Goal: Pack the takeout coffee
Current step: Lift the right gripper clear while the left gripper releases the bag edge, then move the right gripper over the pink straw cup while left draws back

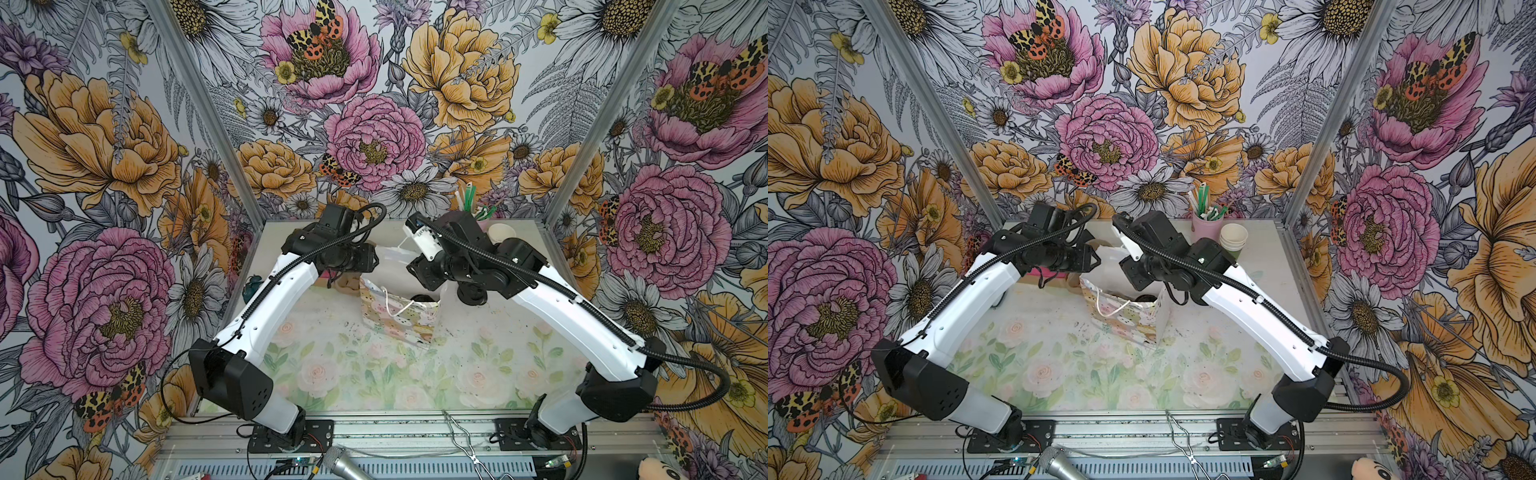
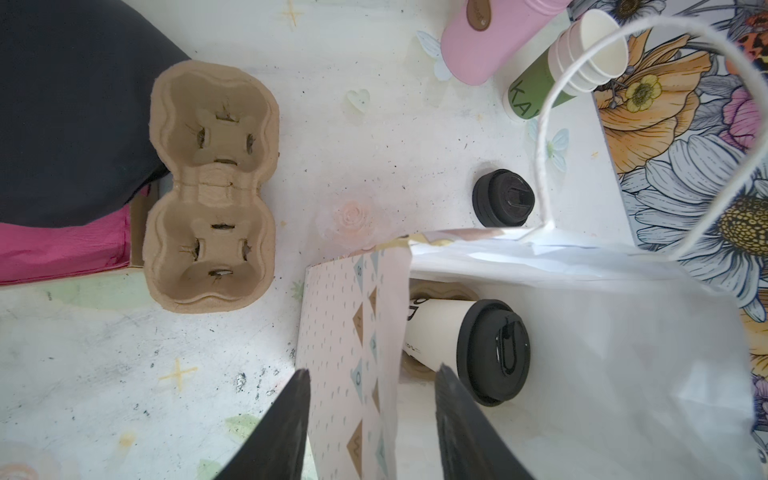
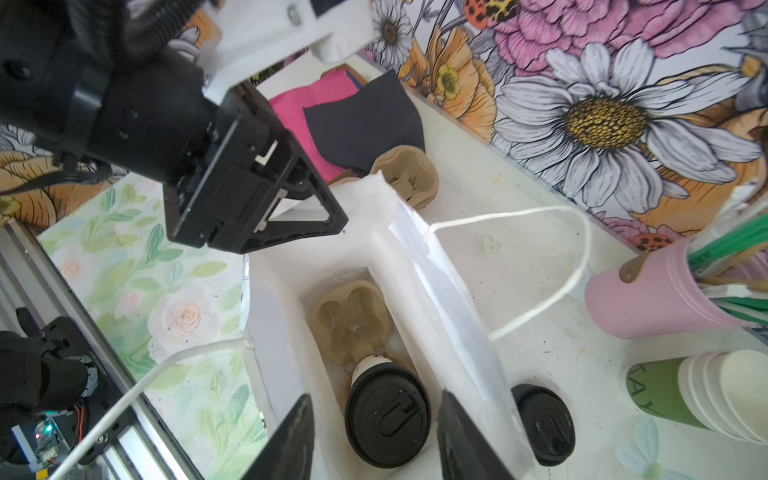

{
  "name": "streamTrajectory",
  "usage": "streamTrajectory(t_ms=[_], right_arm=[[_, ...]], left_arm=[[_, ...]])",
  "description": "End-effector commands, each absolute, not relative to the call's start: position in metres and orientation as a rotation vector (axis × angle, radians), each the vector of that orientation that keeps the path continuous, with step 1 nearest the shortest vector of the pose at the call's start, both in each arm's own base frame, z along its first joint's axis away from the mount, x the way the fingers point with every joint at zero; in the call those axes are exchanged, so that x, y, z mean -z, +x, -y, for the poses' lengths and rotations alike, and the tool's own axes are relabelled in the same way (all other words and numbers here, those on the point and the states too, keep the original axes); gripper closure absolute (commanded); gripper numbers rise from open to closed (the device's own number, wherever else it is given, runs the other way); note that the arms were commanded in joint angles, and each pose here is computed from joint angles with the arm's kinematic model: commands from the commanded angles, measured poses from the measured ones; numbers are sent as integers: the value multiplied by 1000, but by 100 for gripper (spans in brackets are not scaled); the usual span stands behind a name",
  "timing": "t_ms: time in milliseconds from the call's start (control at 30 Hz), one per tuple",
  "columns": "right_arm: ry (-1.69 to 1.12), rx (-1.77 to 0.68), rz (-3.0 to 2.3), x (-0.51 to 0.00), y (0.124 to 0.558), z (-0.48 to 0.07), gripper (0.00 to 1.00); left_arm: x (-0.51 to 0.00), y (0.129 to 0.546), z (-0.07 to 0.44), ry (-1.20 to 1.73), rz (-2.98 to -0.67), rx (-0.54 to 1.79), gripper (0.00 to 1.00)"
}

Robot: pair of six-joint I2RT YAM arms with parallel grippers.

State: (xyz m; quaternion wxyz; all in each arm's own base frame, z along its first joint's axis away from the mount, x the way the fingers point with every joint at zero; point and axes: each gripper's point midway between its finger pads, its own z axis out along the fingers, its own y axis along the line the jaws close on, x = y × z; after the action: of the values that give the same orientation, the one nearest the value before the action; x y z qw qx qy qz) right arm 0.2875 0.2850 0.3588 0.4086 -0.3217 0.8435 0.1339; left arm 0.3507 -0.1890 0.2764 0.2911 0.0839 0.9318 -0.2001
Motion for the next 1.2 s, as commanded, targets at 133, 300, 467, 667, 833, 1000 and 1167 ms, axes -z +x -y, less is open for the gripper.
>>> streamTrajectory(t_ms=[133, 300, 467, 667, 833, 1000, 1167], right_arm=[[-438, -172, -2026, -395, 332, -199, 34], [-193, -12, -2080, -380, 374, -127, 28], [29, -21, -2100, -366, 422, -70, 29], [206, -93, -2111, -346, 485, -20, 32], [225, -128, -2134, -327, 529, -5, 34], [191, -165, -2148, -312, 563, -8, 36], [195, -192, -2167, -293, 583, -11, 44]], left_arm=[[-352, 345, 169, 165, -2239, 515, 31], [-377, 334, 150, 111, -2073, 506, 14], [-377, 327, 131, 60, -1964, 510, 7], [-365, 323, 113, 45, -1919, 475, 5], [-354, 326, 109, 61, -1912, 452, 5], [-346, 329, 111, 113, -1912, 484, 5], [-333, 329, 119, 149, -1938, 546, 5]])
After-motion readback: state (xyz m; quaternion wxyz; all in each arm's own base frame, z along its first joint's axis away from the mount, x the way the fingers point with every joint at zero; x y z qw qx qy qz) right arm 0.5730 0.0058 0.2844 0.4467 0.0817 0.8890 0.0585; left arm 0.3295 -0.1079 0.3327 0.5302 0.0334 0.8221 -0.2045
